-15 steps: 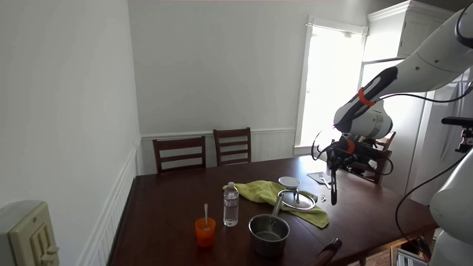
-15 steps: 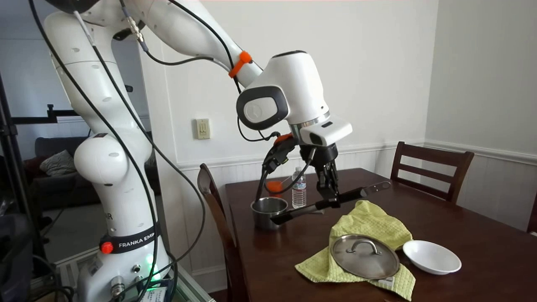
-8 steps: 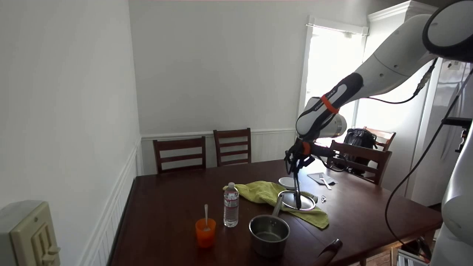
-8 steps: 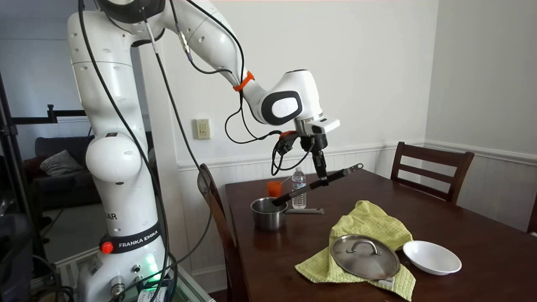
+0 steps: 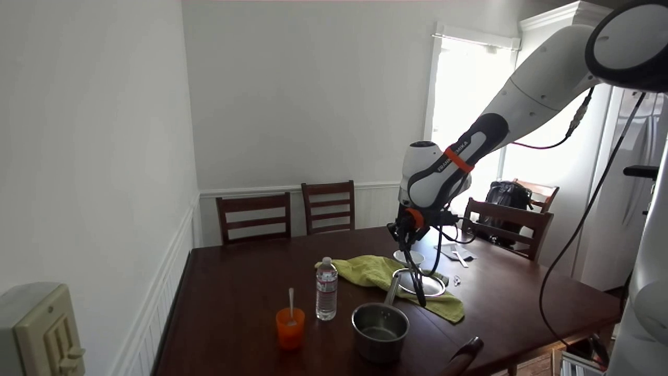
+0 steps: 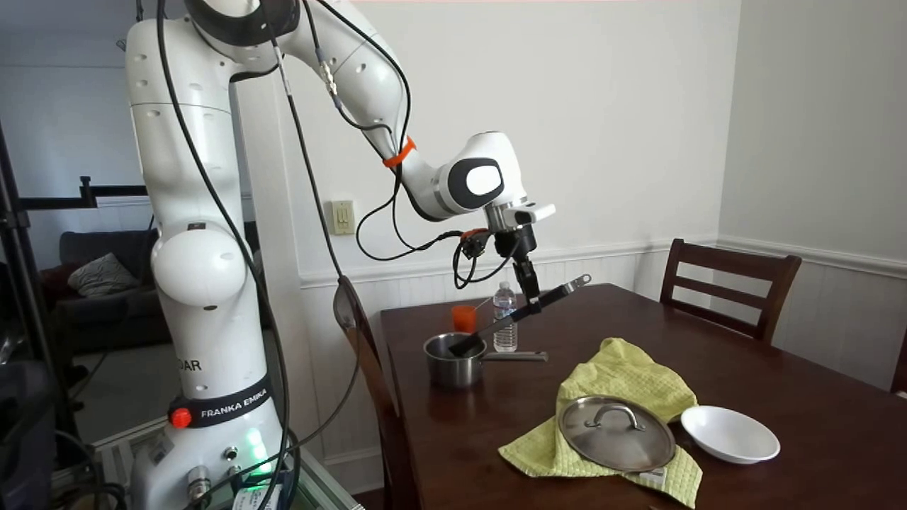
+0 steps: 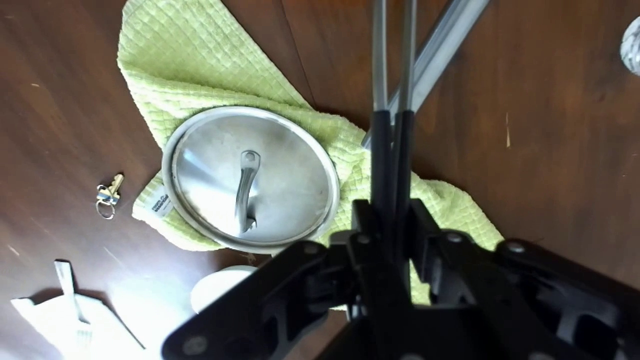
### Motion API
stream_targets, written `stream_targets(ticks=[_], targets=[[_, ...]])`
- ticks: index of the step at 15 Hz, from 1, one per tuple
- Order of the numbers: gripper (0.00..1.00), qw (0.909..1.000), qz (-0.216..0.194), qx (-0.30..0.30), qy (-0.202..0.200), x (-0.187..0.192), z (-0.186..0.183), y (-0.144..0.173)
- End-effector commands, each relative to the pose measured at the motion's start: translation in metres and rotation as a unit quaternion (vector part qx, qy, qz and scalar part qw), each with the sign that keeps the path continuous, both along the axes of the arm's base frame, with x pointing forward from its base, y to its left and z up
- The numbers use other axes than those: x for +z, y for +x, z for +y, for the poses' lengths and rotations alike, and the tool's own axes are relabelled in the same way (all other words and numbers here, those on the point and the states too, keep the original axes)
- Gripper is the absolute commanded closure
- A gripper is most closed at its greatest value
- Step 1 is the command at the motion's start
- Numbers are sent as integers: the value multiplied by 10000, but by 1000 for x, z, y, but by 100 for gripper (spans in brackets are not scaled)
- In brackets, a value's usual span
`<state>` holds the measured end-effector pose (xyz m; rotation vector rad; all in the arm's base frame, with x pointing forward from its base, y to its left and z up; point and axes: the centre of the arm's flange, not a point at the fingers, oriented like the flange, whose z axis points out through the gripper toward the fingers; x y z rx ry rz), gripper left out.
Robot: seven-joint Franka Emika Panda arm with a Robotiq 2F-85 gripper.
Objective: Put the tongs in the silver pot
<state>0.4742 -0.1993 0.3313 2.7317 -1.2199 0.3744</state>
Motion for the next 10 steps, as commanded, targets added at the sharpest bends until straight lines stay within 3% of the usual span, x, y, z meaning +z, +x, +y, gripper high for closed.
stream_targets(ticks=[1,5,8,10], targets=[[95,9990,-293,-280,202,-10,18,18],[95,9958,-640,-530,386,-17,51,36],[95,9924,-873,-864,-55,-26,76,42],[95,9917,-712,-1026,-316,-33,76,41]])
